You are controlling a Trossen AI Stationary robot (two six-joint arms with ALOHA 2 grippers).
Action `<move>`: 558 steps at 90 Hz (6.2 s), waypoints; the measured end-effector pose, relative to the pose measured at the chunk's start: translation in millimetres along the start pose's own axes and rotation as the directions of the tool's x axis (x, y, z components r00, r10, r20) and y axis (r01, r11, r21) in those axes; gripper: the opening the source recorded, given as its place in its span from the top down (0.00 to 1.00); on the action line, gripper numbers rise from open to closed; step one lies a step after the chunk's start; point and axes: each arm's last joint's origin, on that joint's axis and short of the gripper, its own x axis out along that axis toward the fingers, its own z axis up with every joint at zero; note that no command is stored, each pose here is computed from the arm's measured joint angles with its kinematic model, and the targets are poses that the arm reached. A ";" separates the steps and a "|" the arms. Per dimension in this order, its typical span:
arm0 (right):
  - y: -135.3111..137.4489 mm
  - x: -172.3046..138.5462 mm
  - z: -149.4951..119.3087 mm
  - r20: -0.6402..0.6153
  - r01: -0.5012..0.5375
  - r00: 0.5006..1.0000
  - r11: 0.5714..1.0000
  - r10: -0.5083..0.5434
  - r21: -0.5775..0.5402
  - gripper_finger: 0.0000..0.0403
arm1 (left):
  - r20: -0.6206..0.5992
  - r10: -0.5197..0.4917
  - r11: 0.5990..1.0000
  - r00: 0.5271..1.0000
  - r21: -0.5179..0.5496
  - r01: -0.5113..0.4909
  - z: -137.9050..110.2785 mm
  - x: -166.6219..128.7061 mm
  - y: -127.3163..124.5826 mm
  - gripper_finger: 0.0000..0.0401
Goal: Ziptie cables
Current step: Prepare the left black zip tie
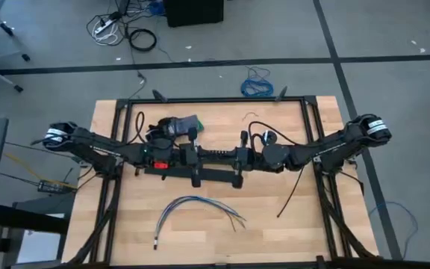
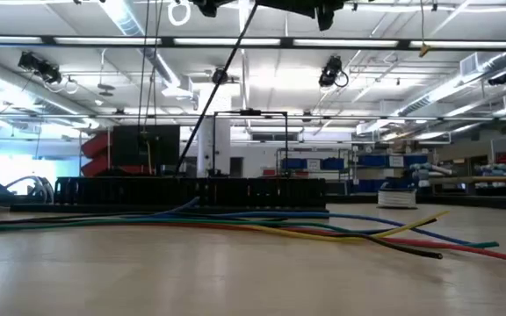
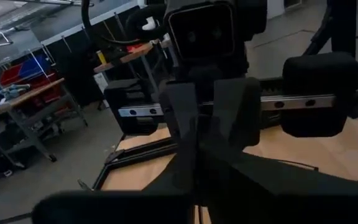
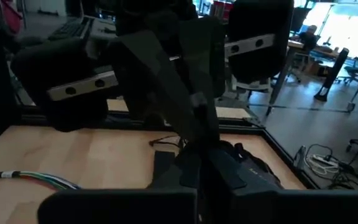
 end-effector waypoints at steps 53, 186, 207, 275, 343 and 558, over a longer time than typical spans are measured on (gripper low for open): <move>-10.2 -19.4 10.7 -0.063 -0.023 0.998 0.999 0.020 -0.047 0.54 | -0.037 0.092 0.989 0.995 0.115 -0.087 15.3 -22.2 11.3 1.00; -32.4 9.4 4.1 0.080 -0.113 0.993 0.512 0.086 0.852 0.59 | -0.012 -0.114 0.585 0.993 0.807 0.077 43.4 -39.7 -38.5 1.00; -39.8 11.7 0.9 0.070 -0.100 0.995 0.526 0.078 0.844 0.62 | -0.113 -0.023 0.453 0.993 0.885 0.112 30.1 -34.6 -69.3 1.00; -28.6 9.0 -15.3 -0.085 -0.028 0.959 0.389 0.271 0.921 0.65 | -0.176 0.188 -0.081 0.966 0.978 0.194 -22.6 0.8 -134.1 1.00; -43.7 12.7 -22.8 -0.136 -0.008 0.944 0.433 0.300 0.901 0.69 | -0.162 0.143 -0.247 0.976 0.949 0.194 -57.9 27.5 -163.7 1.00; -105.9 63.9 -73.6 0.024 -0.178 0.894 0.304 0.448 0.936 0.72 | -0.151 0.100 -0.236 0.983 0.957 0.171 -60.1 51.4 -160.9 1.00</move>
